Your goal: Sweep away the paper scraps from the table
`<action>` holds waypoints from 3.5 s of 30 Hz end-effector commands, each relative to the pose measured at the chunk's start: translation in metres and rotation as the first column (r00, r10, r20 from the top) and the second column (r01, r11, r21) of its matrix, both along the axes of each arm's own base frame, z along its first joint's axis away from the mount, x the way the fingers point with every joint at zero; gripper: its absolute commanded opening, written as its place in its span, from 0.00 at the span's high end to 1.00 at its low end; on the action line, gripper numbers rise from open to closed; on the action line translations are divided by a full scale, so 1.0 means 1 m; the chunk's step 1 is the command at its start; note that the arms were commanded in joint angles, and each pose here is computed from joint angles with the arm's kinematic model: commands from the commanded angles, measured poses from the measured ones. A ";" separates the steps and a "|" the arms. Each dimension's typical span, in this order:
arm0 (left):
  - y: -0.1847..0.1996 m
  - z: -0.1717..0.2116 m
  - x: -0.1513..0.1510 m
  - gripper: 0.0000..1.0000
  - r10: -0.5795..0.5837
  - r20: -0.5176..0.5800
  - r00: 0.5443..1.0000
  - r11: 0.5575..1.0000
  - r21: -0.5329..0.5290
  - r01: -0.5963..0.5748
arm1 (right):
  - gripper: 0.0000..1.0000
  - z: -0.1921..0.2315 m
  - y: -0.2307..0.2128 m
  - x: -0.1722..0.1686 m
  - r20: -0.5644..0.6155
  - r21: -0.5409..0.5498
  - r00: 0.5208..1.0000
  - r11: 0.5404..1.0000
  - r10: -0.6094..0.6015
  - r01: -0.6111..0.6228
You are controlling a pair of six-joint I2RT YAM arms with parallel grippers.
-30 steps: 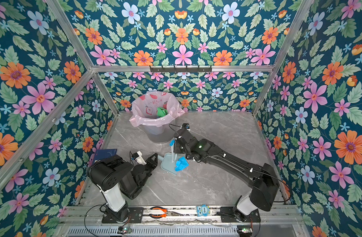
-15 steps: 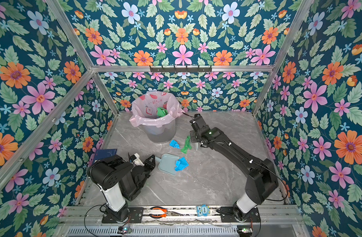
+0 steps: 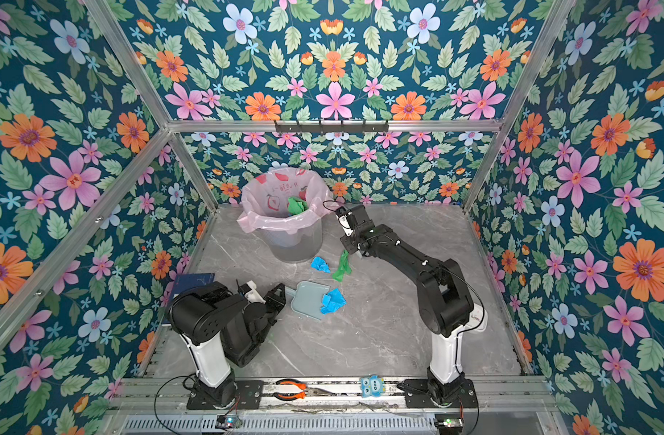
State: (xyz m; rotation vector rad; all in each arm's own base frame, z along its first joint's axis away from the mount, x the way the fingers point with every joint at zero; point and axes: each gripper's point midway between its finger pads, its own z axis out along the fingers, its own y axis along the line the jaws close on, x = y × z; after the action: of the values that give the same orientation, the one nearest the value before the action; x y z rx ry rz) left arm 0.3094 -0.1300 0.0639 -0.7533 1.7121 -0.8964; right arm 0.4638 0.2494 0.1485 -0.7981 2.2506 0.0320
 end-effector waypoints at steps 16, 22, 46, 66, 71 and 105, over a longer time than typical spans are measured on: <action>-0.004 -0.001 0.001 1.00 -0.017 0.000 1.000 1.000 -0.017 0.017 | 1.00 -0.024 0.040 -0.061 -0.052 -0.201 0.934 0.913 0.353 -0.356; 0.002 -0.004 -0.002 1.00 0.008 -0.011 1.000 1.000 -0.019 -0.008 | 1.00 -0.024 0.038 -0.089 -0.049 -0.262 0.929 0.892 0.368 -0.367; -0.014 -0.009 0.008 1.00 -0.039 -0.022 0.999 0.998 -0.048 0.038 | 1.00 0.003 0.009 -0.145 -0.123 -0.173 0.991 0.984 -0.060 0.038; 0.043 -0.002 -0.003 1.00 0.228 -0.003 0.974 0.973 -0.030 -0.228 | 1.00 -0.011 0.022 -0.119 -0.149 -0.232 0.965 0.956 -0.216 0.178; 0.033 0.007 0.006 1.00 0.202 0.030 0.979 0.979 -0.020 -0.201 | 1.00 -0.008 0.044 -0.129 -0.210 -0.131 0.958 0.977 -0.194 0.169; 0.025 0.011 0.002 1.00 0.109 0.043 0.993 0.994 0.020 -0.110 | 1.00 0.048 0.017 -0.179 -0.187 -0.060 0.840 0.859 -0.510 0.509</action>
State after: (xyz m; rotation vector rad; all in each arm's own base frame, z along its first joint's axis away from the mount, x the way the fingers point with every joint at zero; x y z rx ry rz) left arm 0.3123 -0.1014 0.0695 -0.8645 1.6107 -0.8092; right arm 0.3014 0.2962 0.1979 -0.3531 2.5313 -0.0886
